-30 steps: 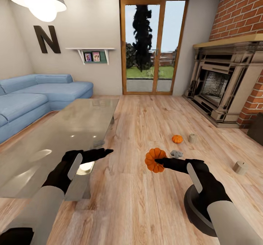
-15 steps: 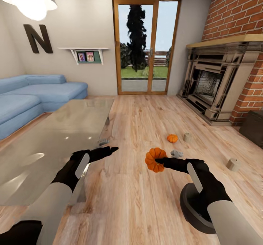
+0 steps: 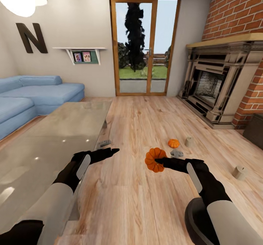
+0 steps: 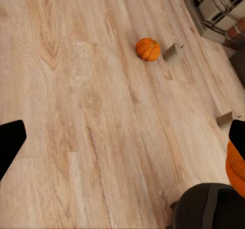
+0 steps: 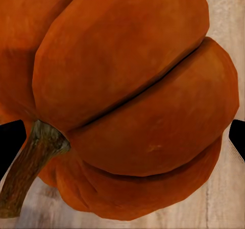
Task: Place each of the two pumpkins and all three candles from the living room inside a cabinet in the living room (use any cabinet), then make sure every cabinet is closed, and position the cauldron so it is next to a table in the living room.
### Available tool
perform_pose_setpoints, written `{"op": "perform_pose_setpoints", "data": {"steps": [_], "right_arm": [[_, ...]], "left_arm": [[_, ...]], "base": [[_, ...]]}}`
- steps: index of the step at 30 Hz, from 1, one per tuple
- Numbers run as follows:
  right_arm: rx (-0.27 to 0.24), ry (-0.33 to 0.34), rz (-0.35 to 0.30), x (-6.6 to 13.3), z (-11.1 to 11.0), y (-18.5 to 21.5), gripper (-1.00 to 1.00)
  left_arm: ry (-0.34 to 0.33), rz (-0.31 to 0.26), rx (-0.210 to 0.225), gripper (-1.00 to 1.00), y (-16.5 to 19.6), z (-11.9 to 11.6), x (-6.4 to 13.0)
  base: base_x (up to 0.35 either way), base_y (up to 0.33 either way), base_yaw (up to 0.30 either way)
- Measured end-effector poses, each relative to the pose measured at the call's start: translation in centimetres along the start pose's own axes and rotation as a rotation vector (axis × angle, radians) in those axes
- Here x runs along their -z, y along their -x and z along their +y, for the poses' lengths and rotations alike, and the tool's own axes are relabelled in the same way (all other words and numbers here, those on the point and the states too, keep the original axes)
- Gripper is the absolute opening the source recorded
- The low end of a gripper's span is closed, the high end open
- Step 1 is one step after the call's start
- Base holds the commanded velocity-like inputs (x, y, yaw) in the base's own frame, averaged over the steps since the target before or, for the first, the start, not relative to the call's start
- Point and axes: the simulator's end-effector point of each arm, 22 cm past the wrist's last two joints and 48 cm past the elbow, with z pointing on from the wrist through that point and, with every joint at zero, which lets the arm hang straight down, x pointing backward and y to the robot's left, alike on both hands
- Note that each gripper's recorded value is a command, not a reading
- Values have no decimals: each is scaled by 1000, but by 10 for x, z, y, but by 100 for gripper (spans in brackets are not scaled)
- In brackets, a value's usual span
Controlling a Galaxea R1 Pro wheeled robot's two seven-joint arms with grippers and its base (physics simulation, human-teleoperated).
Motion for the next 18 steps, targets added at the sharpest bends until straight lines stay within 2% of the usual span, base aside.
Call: {"op": "perform_pose_setpoints", "data": {"steps": [6, 13, 18], "right_arm": [[1, -1, 1, 0, 0, 0, -100], [-3, 4, -1, 0, 1, 0, -100], [-1, 3, -2, 0, 1, 0, -100]], "left_arm": [[1, 2, 2, 100, -1, 0, -1], [0, 2, 3, 100, -2, 0, -1], [1, 2, 3, 100, -2, 0, -1]], "base": [[321, 55, -219], [40, 4, -40], [160, 25, -5]]}}
